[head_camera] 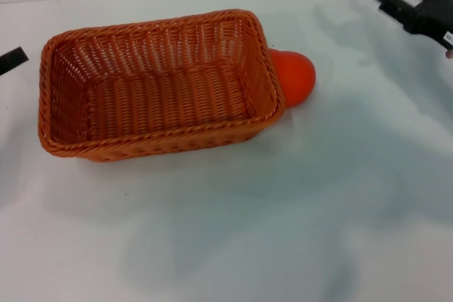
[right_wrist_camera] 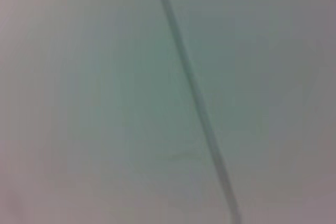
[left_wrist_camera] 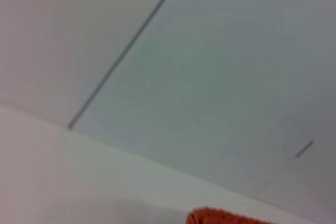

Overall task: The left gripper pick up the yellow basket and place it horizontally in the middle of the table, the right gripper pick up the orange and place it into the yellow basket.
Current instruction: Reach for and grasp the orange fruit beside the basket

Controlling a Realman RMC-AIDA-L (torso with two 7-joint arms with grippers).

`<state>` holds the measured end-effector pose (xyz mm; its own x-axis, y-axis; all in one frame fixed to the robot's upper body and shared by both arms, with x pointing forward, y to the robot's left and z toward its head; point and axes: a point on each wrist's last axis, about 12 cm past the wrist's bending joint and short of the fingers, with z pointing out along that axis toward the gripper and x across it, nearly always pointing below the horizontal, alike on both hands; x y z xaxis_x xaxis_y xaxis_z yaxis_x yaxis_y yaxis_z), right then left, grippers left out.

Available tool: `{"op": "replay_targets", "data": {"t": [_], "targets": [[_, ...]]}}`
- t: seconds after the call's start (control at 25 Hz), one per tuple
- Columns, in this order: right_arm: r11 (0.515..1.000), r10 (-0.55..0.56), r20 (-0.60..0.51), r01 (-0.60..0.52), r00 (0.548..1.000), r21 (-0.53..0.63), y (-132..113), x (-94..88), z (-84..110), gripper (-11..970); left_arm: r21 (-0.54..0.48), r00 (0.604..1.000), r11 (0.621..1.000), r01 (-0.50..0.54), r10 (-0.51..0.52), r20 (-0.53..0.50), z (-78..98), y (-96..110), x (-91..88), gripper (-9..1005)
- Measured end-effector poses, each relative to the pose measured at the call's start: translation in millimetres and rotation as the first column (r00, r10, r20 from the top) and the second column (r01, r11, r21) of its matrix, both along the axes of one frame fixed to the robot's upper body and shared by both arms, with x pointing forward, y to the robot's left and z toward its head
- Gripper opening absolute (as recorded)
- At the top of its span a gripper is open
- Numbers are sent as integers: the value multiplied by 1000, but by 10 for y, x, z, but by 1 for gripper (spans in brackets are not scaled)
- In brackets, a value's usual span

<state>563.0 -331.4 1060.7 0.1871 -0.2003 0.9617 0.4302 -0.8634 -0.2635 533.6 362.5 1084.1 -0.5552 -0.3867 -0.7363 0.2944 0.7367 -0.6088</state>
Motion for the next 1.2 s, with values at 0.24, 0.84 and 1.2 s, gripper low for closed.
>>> {"op": "replay_targets", "data": {"t": [0.24, 0.84, 1.2], "targets": [[953, 263, -173, -284, 949, -105, -57, 144, 312, 826, -11, 996, 998, -54, 55, 68, -27, 39, -33, 600], [719, 443, -446, -606, 778, -342, 363, 497, 686, 826, -39, 996, 998, -41, 44, 77, -57, -15, -39, 600], [672, 411, -490, -618, 769, -407, 607, 620, 653, 827, -53, 995, 998, -37, 42, 88, -46, -16, -44, 601]]}}
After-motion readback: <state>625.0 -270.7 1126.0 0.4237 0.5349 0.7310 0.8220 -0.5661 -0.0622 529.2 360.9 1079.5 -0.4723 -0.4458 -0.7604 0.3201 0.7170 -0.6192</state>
